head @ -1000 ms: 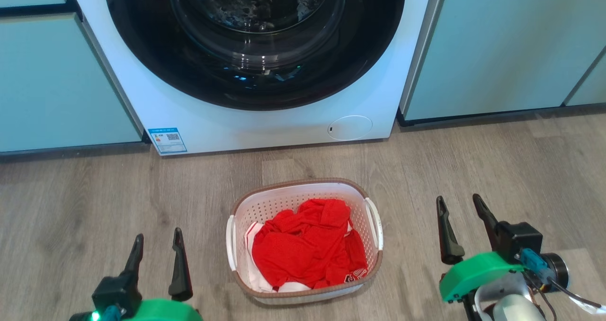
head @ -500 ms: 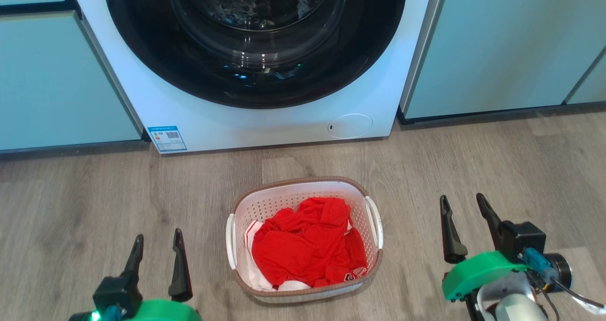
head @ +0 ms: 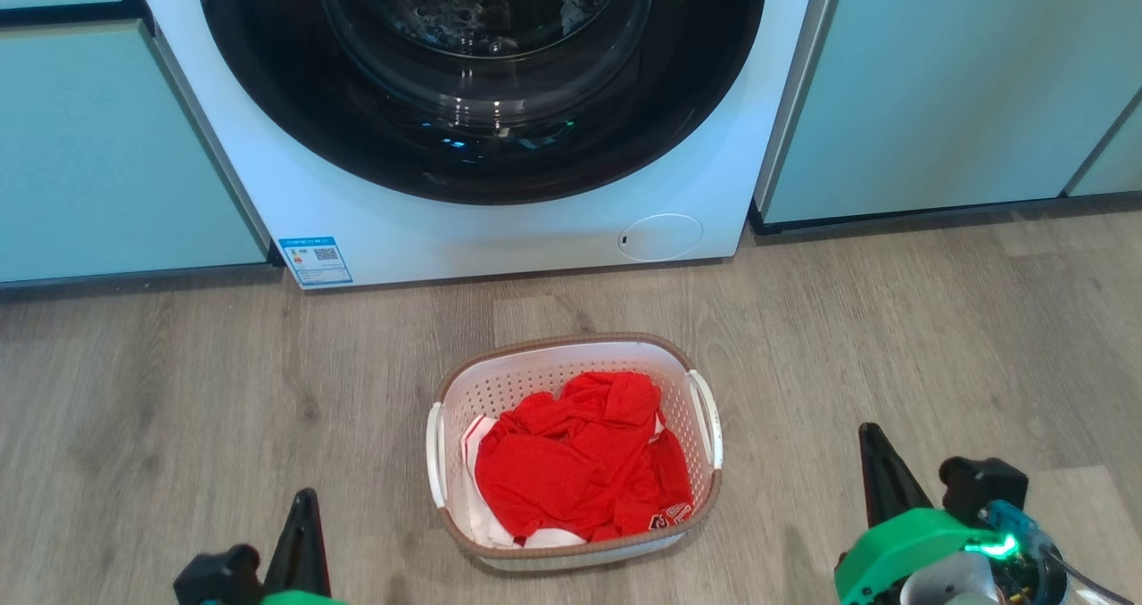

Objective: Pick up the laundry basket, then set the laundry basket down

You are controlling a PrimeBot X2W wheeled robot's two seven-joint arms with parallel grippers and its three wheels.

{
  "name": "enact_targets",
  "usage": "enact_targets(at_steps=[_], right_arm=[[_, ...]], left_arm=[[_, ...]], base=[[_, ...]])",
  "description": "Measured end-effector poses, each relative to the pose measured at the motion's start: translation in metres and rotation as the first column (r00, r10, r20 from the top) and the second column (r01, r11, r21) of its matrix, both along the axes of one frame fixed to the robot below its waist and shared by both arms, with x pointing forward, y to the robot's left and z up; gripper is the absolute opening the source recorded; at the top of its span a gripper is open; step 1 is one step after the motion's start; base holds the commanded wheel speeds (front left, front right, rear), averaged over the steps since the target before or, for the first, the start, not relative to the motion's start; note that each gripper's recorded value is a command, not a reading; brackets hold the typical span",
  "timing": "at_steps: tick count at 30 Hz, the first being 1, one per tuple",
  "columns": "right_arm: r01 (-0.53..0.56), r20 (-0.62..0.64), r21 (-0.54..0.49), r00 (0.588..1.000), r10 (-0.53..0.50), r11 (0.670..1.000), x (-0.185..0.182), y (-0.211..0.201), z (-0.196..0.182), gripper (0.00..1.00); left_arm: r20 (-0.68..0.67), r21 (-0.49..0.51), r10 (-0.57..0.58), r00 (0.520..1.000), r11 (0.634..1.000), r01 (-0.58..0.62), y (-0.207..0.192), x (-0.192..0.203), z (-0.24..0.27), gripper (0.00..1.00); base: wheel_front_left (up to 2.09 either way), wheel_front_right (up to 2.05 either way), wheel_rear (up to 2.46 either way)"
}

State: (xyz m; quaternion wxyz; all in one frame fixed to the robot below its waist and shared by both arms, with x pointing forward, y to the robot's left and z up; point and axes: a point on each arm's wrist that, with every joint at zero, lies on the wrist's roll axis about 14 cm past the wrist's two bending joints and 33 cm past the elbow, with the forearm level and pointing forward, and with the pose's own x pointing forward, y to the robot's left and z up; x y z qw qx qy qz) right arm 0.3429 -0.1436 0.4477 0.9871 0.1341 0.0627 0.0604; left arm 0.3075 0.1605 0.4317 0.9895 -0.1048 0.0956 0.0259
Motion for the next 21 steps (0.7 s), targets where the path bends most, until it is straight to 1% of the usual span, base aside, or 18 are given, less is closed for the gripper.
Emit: enact_targets(at_steps=[10, 21], right_arm=[[0.045, -0.024, 0.108, 0.999, -0.042, 0.993, 0.001, -0.006, -0.001, 0.0], [0.092, -0.058, 0.222, 0.995, -0.081, 0.971, 0.003, -0.013, -0.002, 0.0]], left_arm=[[-0.015, -0.114, 0.027, 1.0, 0.993, -0.029, 0.002, 0.005, -0.001, 0.0], [-0.035, -0.236, 0.05, 0.998, 0.97, -0.057, 0.003, 0.01, -0.002, 0.0]], base=[[0.0, 0.0, 0.0], [0.0, 0.0, 0.0]])
